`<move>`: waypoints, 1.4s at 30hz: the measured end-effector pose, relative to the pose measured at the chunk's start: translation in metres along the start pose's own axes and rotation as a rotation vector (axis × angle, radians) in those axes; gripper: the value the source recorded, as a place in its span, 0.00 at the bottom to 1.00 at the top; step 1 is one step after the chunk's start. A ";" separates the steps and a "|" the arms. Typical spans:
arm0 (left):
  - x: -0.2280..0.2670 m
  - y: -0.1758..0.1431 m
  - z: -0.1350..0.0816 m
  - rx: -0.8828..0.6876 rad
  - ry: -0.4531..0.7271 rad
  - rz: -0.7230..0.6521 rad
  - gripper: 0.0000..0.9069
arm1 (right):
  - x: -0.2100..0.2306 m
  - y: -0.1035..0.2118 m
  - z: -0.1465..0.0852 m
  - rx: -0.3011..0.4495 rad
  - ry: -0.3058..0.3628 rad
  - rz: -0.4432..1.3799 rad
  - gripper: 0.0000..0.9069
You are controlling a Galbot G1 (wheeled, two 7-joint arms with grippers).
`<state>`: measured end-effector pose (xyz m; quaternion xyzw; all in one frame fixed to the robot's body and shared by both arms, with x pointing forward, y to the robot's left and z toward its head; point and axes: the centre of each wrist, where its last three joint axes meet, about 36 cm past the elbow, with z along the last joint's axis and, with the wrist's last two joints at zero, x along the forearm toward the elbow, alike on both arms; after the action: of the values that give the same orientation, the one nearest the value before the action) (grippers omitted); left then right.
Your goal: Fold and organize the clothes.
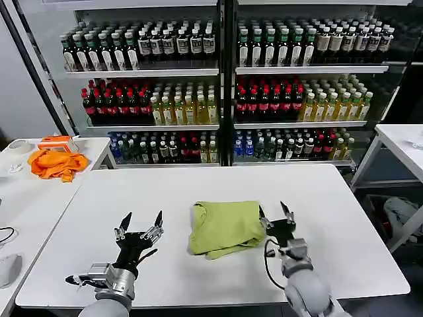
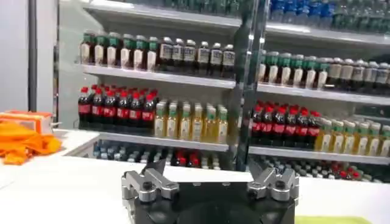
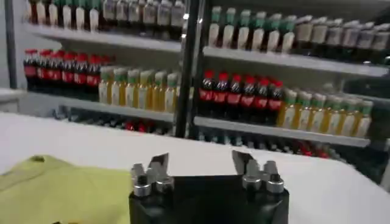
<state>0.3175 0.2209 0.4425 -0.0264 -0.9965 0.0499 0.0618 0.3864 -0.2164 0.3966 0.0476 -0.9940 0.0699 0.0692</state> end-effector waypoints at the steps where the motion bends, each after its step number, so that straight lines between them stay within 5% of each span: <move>1: 0.001 0.000 0.000 -0.005 0.001 0.002 1.00 | 0.008 -0.002 -0.001 -0.008 -0.010 0.005 1.00; 17: 0.007 0.003 -0.001 -0.085 -0.006 0.002 1.00 | 0.096 -0.016 -0.018 -0.040 -0.079 0.096 1.00; 42: 0.024 0.006 -0.008 -0.142 -0.025 0.019 1.00 | 0.129 -0.019 -0.042 -0.017 -0.153 0.147 1.00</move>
<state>0.2948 0.2288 0.4524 -0.0397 -0.9979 -0.0198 0.0471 0.2663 -0.2404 0.4586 -0.0207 -0.9978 0.0624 -0.0116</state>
